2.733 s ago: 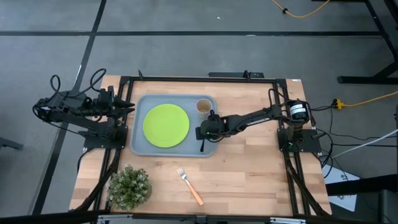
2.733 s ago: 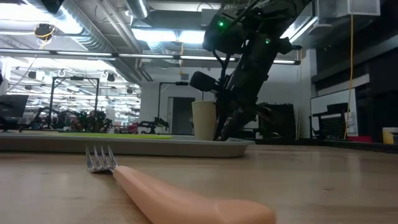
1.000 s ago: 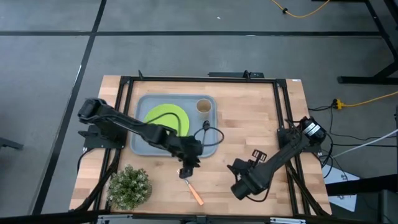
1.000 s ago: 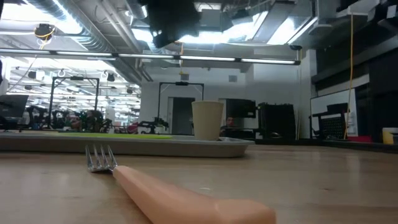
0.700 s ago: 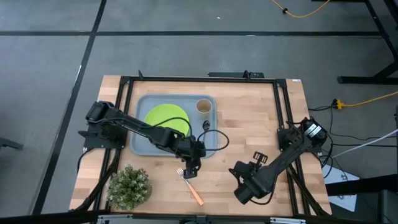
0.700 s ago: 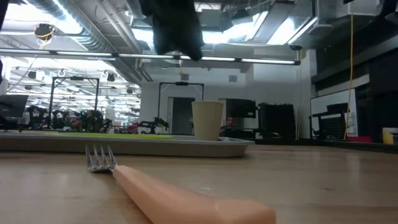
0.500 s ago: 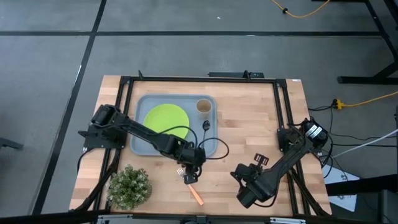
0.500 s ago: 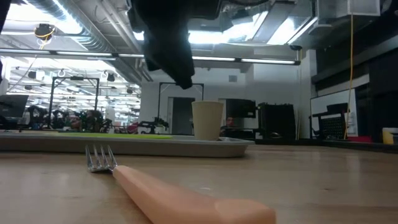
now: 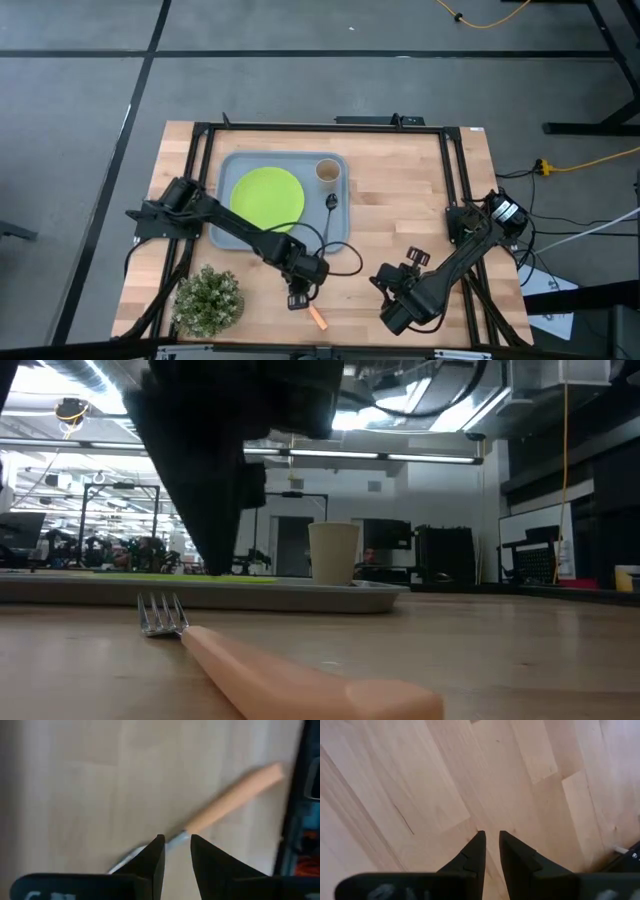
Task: Pick and place plate/cup/fork/spoon on tray
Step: Put the orange fork on the gray tray to the right of the green plate
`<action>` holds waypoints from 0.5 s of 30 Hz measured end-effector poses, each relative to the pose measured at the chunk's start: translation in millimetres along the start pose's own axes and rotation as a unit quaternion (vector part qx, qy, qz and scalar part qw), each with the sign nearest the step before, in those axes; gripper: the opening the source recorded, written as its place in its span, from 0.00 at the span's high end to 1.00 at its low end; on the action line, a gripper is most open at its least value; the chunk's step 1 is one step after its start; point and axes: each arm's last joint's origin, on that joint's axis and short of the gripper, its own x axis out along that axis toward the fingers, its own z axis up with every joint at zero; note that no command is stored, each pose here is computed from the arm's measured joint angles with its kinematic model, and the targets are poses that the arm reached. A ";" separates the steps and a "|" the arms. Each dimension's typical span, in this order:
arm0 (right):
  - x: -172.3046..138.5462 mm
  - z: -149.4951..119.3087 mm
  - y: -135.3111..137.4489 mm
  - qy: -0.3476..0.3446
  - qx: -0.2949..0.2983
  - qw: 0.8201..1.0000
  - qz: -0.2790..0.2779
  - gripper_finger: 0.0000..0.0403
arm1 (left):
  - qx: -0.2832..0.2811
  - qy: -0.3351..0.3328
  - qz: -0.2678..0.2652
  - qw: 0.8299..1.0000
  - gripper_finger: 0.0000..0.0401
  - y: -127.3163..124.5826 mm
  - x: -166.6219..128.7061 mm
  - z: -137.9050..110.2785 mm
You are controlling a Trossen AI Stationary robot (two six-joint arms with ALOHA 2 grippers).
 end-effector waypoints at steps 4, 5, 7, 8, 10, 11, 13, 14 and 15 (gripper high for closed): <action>0.0 0.2 0.5 -0.002 0.000 1.000 0.002 0.85 | -0.006 0.018 -0.018 1.000 0.79 -5.5 0.0 -4.5; 0.0 0.3 0.6 -0.002 0.000 1.000 0.003 0.85 | -0.005 0.025 -0.030 0.999 0.79 -7.1 0.0 -5.3; 0.0 0.3 0.6 -0.002 0.000 1.000 0.003 0.85 | -0.015 0.040 -0.052 0.998 0.79 -10.8 0.1 -7.6; 0.0 0.3 0.6 -0.002 0.000 1.000 0.003 0.85 | -0.021 0.049 -0.061 0.997 0.79 -11.7 0.4 -8.5; 0.0 0.3 0.6 -0.002 0.000 1.000 0.003 0.85 | -0.026 0.059 -0.071 0.995 0.79 -12.3 3.8 -9.3; 0.0 0.3 0.7 -0.002 0.000 1.000 0.003 0.85 | -0.027 0.061 -0.070 0.995 0.79 -11.9 4.7 -9.7; 0.0 0.3 0.9 -0.002 0.000 1.000 0.004 0.85 | -0.027 0.062 -0.071 0.995 0.79 -13.0 5.1 -10.3; -0.2 -0.1 1.0 -0.003 -0.001 1.000 0.004 0.85 | -0.030 0.061 -0.073 0.995 0.79 -13.6 7.4 -9.8; -0.2 -0.3 1.1 -0.003 -0.002 1.000 0.004 0.85 | -0.035 0.065 -0.075 0.994 0.79 -14.4 9.5 -10.6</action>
